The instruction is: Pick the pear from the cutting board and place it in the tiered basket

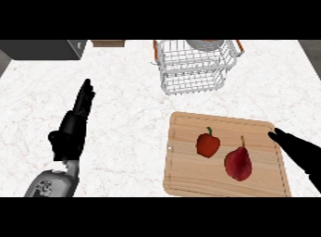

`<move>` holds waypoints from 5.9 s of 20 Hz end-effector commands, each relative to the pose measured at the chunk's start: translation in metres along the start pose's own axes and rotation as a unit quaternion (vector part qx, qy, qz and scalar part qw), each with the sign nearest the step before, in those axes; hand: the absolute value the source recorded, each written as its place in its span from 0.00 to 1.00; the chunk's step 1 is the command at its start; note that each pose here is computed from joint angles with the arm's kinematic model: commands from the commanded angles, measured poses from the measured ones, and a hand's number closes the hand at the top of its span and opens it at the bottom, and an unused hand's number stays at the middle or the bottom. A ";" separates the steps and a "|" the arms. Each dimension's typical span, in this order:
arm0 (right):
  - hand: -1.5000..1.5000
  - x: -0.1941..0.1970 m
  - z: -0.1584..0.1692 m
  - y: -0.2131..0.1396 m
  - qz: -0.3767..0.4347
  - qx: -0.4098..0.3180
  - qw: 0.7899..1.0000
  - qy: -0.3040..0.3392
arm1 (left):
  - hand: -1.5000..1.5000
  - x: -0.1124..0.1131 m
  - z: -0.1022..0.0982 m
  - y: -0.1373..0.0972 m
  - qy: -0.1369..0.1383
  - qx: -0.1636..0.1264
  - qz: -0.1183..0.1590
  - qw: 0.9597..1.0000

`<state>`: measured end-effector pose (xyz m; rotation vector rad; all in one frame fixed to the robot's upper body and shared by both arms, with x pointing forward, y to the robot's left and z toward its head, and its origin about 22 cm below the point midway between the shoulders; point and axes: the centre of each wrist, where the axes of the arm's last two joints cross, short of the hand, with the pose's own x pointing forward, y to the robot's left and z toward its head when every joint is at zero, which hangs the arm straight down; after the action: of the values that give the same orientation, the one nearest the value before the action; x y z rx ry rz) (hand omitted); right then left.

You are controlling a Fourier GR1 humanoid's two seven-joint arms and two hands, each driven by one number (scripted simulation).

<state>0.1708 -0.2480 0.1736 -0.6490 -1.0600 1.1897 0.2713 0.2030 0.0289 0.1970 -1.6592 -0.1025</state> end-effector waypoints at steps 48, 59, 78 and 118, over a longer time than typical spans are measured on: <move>0.00 -0.025 -0.098 0.073 0.012 0.026 0.999 0.023 | 0.50 -0.003 -0.003 -0.004 0.004 0.004 -0.008 1.000; 0.00 -0.038 -0.116 0.107 -0.001 0.024 1.000 0.014 | 0.50 -0.009 0.005 0.007 -0.001 -0.004 -0.011 1.000; 1.00 -0.047 -0.142 0.133 0.035 -0.066 0.997 -0.011 | 0.50 0.006 0.005 0.010 0.002 -0.007 0.002 1.000; 1.00 0.263 -0.089 -0.082 0.064 -0.280 0.953 0.092 | 0.50 0.000 -0.001 -0.002 -0.004 -0.006 0.000 1.000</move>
<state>0.2839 -0.0157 0.2549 -1.2210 -1.3662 1.0282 0.2742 0.2000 0.0313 0.1847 -1.6582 -0.1164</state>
